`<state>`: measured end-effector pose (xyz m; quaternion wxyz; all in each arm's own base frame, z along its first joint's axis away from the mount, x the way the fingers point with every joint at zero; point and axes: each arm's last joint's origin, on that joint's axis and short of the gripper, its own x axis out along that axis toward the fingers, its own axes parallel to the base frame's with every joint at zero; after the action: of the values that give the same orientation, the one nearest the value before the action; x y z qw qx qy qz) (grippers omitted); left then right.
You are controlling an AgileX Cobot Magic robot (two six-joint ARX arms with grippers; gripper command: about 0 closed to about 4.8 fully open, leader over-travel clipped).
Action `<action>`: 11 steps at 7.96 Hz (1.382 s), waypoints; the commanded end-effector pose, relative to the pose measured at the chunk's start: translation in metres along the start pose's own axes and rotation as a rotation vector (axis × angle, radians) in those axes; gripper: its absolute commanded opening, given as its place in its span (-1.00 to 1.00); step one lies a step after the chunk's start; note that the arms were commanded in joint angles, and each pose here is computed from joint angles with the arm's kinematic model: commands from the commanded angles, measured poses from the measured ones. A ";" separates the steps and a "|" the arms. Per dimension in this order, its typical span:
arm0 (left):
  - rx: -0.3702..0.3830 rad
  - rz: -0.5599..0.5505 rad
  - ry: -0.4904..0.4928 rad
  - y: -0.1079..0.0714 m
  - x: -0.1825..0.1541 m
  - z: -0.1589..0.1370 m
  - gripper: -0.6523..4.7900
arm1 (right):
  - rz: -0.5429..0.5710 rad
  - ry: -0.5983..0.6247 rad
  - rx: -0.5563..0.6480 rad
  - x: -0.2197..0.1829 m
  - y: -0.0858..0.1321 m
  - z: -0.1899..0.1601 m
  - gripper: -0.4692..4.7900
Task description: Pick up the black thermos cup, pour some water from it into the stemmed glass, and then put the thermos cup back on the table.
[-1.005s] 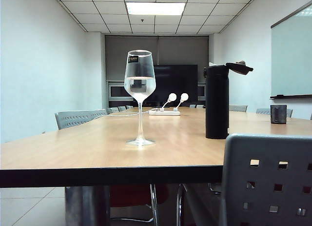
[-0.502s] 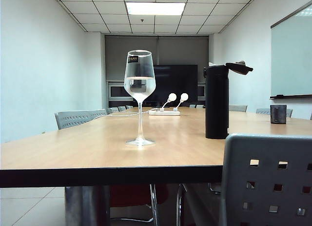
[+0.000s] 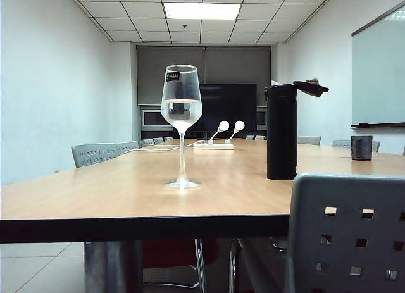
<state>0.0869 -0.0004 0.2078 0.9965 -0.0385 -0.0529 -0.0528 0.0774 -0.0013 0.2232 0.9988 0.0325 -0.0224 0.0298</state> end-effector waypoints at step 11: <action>-0.137 -0.507 0.076 -0.126 0.152 0.060 1.00 | 0.294 0.044 -0.062 0.182 0.046 0.102 0.74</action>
<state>0.2133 -0.1326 0.2873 0.9489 -0.0888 -0.0018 -0.3029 0.2442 0.0436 0.3372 0.9843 -0.0006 0.0120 0.1763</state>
